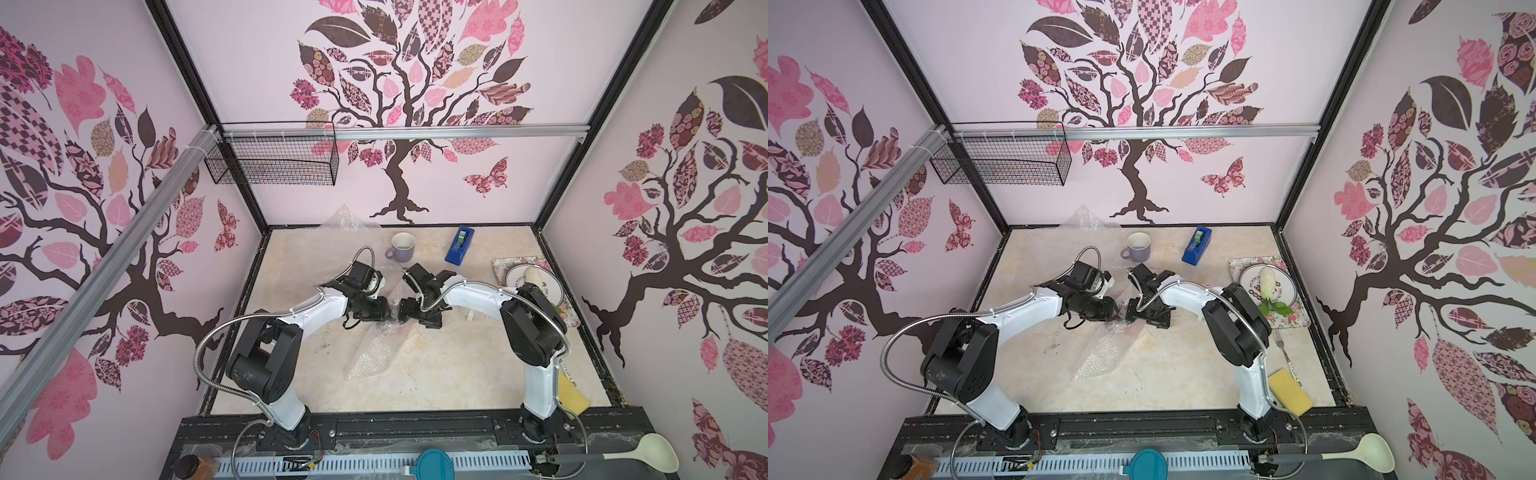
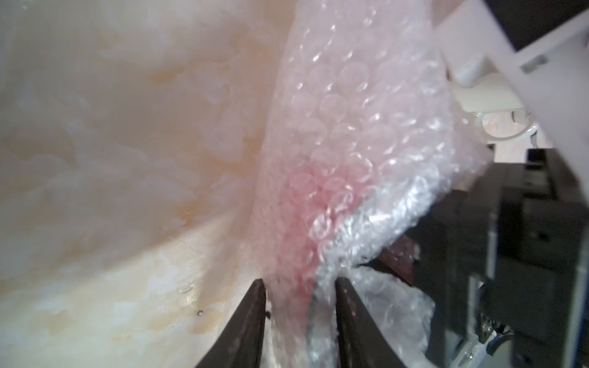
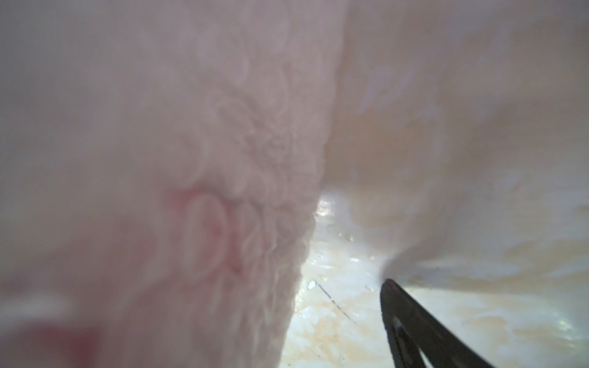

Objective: Wrap mugs in bubble wrap
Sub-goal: Wrap the mug in bubble wrap.

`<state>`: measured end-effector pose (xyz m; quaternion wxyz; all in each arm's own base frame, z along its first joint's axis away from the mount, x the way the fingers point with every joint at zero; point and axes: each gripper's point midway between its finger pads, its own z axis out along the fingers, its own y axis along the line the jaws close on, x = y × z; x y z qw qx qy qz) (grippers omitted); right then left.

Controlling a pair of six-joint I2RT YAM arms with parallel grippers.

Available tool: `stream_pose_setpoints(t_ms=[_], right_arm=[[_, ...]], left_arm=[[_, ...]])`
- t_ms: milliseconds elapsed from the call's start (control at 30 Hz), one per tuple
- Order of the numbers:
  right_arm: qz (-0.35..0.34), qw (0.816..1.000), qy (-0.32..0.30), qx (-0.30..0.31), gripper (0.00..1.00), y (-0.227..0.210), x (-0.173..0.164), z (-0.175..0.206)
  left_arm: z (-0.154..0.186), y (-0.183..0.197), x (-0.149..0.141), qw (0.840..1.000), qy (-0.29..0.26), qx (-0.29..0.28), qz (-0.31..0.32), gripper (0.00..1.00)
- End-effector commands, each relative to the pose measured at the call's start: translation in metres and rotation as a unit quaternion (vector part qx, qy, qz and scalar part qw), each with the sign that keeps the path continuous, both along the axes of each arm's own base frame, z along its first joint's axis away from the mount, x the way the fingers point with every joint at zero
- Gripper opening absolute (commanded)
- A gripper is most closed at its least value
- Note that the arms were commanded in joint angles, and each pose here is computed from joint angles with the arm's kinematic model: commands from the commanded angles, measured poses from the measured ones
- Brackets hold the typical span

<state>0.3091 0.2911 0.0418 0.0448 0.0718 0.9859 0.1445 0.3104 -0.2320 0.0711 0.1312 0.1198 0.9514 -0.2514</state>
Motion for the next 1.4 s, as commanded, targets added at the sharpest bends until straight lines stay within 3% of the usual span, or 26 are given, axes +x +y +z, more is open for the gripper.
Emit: stream_pose_setpoints(t_ms=[0,100,200,267,400,700,1067,1367], right_arm=[[-0.018,0.997,-0.07,0.03,0.96,-0.008,0.016,0.076],[-0.018,0.995,-0.088,0.04,0.98,-0.018,0.013,0.105],[0.001,0.99,-0.097,0.099,0.99,-0.003,0.007,0.123],[0.023,0.986,-0.08,0.141,0.99,0.015,0.003,0.124],[0.053,0.986,-0.06,0.144,0.99,0.032,-0.001,0.113],[0.059,0.994,-0.009,0.088,0.95,0.025,-0.01,0.056],[0.046,0.998,0.025,-0.046,0.85,-0.014,-0.013,-0.02],[0.039,0.999,0.018,-0.03,0.83,-0.005,-0.006,-0.02]], left_arm=[[-0.011,0.01,-0.007,0.999,0.009,0.051,-0.006,0.39],[-0.01,0.007,-0.006,0.999,0.01,0.048,-0.004,0.39],[-0.007,0.004,-0.006,0.999,0.009,0.038,-0.001,0.41],[-0.001,0.001,-0.005,1.0,0.005,0.027,-0.002,0.42],[0.014,-0.007,0.001,1.0,-0.006,0.006,-0.004,0.44],[0.013,-0.012,0.007,1.0,-0.004,-0.002,0.002,0.44],[0.021,-0.008,0.022,0.999,-0.026,0.007,0.024,0.44],[0.009,0.009,0.025,0.998,-0.008,0.035,0.05,0.44]])
